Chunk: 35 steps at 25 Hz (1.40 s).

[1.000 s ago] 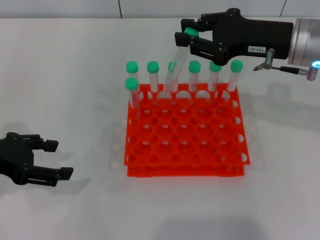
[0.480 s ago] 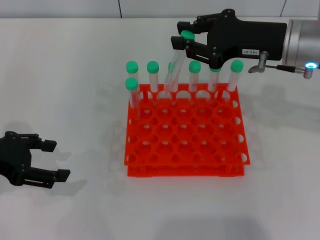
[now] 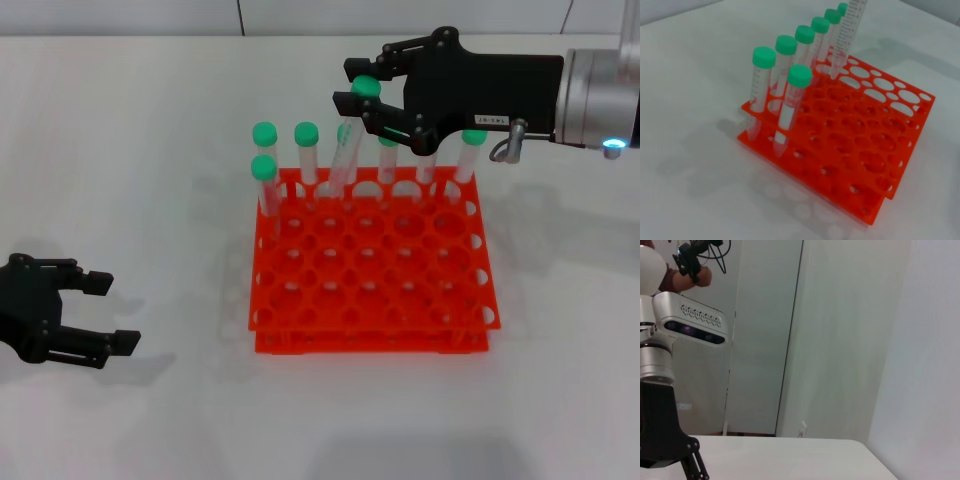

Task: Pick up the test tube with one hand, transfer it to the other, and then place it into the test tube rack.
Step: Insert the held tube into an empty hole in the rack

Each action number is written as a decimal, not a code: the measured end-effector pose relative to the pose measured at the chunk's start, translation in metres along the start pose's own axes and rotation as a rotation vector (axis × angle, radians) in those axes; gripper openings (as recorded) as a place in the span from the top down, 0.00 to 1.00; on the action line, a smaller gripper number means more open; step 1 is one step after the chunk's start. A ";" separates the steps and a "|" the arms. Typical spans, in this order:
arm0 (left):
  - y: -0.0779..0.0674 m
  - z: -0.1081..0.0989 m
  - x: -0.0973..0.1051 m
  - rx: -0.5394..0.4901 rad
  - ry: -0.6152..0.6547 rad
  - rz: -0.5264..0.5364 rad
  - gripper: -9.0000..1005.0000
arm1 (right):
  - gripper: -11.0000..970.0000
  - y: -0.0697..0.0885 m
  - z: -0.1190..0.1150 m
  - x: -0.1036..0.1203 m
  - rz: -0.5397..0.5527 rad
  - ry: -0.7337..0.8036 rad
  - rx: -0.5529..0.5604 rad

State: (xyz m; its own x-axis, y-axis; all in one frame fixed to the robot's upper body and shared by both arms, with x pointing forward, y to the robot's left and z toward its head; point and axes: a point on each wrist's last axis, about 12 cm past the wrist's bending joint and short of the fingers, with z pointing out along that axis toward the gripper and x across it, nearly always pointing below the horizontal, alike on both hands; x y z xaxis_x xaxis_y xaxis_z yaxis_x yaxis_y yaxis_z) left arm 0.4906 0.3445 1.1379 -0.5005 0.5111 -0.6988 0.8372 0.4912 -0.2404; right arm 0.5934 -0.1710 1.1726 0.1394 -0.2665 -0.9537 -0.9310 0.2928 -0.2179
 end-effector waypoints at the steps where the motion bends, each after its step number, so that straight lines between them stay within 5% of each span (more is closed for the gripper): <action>1: 0.000 0.000 0.000 0.001 -0.001 0.000 0.13 | 0.70 0.000 0.000 0.000 0.000 0.000 0.000; 35: -0.002 0.002 0.000 0.015 -0.006 0.002 0.13 | 0.70 0.015 0.028 0.014 0.031 -0.035 0.037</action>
State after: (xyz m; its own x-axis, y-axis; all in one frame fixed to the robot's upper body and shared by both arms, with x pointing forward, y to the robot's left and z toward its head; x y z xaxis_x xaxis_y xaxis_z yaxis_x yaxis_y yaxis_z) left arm 0.4894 0.3419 1.1373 -0.4971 0.5078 -0.7036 0.8416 0.4793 -0.2488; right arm 0.5904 -0.1449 1.1500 0.1229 -0.2247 -0.9667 -0.9221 0.3343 -0.1949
